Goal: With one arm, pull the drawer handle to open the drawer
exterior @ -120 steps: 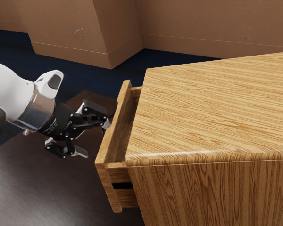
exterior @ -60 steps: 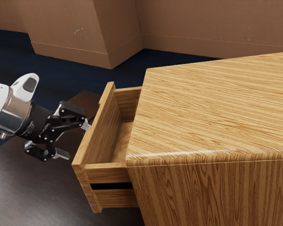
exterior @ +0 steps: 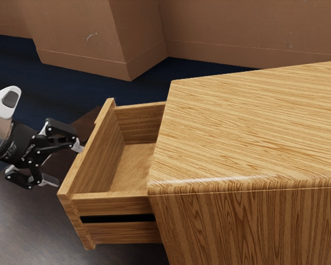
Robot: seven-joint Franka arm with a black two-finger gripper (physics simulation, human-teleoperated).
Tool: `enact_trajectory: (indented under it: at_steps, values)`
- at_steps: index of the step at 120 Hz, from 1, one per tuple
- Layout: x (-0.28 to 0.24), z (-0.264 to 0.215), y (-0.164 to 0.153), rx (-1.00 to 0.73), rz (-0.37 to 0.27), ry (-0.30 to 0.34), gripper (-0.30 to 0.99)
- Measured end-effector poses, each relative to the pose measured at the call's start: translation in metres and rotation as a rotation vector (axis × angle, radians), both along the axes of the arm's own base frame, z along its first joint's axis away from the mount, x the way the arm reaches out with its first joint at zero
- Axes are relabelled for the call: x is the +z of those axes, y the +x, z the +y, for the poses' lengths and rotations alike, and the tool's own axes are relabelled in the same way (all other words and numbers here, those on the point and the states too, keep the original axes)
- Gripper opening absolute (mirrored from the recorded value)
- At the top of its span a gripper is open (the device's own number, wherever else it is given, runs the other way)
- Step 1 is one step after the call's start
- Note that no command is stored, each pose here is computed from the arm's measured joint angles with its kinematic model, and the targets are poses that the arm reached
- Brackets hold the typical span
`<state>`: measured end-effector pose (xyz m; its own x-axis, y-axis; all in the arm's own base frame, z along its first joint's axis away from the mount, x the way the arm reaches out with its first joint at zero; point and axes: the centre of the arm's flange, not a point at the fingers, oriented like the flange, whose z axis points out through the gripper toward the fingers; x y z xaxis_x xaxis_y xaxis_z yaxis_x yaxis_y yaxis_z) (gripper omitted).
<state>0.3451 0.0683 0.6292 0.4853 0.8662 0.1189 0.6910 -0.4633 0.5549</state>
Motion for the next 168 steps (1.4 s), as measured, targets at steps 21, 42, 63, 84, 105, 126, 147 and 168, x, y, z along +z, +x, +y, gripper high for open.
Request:
enact_trajectory:
  at_steps: [21,42,63,84,105,126,147,168]
  values:
    - [0.0,0.008,-0.01,0.013,0.014,0.0,0.69]
    - [-0.002,0.018,-0.022,0.033,0.028,0.001,0.69]
    - [-0.001,0.031,-0.032,0.048,0.036,0.0,0.69]
    - [0.0,0.045,-0.043,0.071,0.044,-0.001,0.69]
    - [0.002,0.052,-0.052,0.08,0.051,0.002,0.69]
    - [0.002,0.054,-0.056,0.079,0.06,0.005,0.69]
    - [0.007,0.055,-0.057,0.079,0.056,0.019,0.69]
    - [0.018,0.057,-0.06,0.079,0.036,0.026,0.69]
